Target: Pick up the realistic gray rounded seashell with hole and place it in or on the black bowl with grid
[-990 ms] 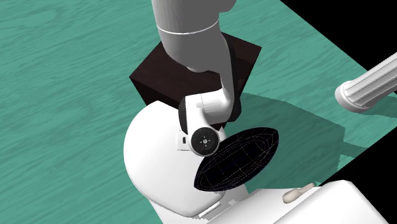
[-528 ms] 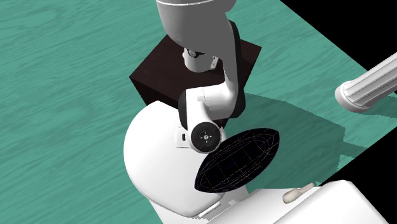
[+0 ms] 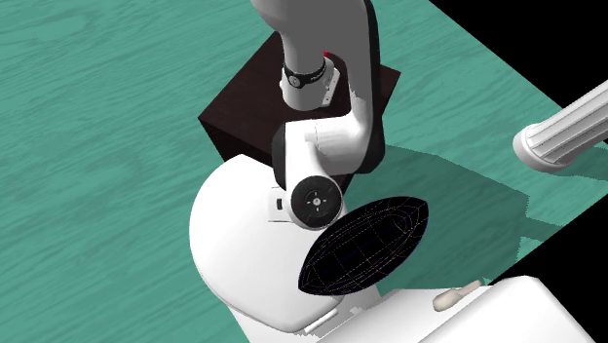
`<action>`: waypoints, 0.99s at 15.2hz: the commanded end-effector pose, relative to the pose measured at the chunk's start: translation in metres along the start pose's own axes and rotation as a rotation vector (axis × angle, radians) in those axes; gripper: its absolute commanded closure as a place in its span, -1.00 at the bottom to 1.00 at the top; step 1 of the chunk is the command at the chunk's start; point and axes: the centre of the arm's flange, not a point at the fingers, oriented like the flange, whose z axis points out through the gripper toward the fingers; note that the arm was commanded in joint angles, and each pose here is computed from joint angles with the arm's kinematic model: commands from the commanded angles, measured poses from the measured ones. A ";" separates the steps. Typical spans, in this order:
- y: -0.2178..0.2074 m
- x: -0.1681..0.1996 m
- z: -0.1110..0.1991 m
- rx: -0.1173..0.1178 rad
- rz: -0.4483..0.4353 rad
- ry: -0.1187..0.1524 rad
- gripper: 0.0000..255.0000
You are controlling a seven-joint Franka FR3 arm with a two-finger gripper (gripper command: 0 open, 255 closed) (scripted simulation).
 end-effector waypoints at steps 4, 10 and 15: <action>0.007 -0.006 -0.025 0.000 0.000 0.000 1.00; 0.014 -0.012 -0.056 0.000 0.000 0.000 1.00; 0.016 -0.015 -0.065 0.000 0.000 0.000 -1.00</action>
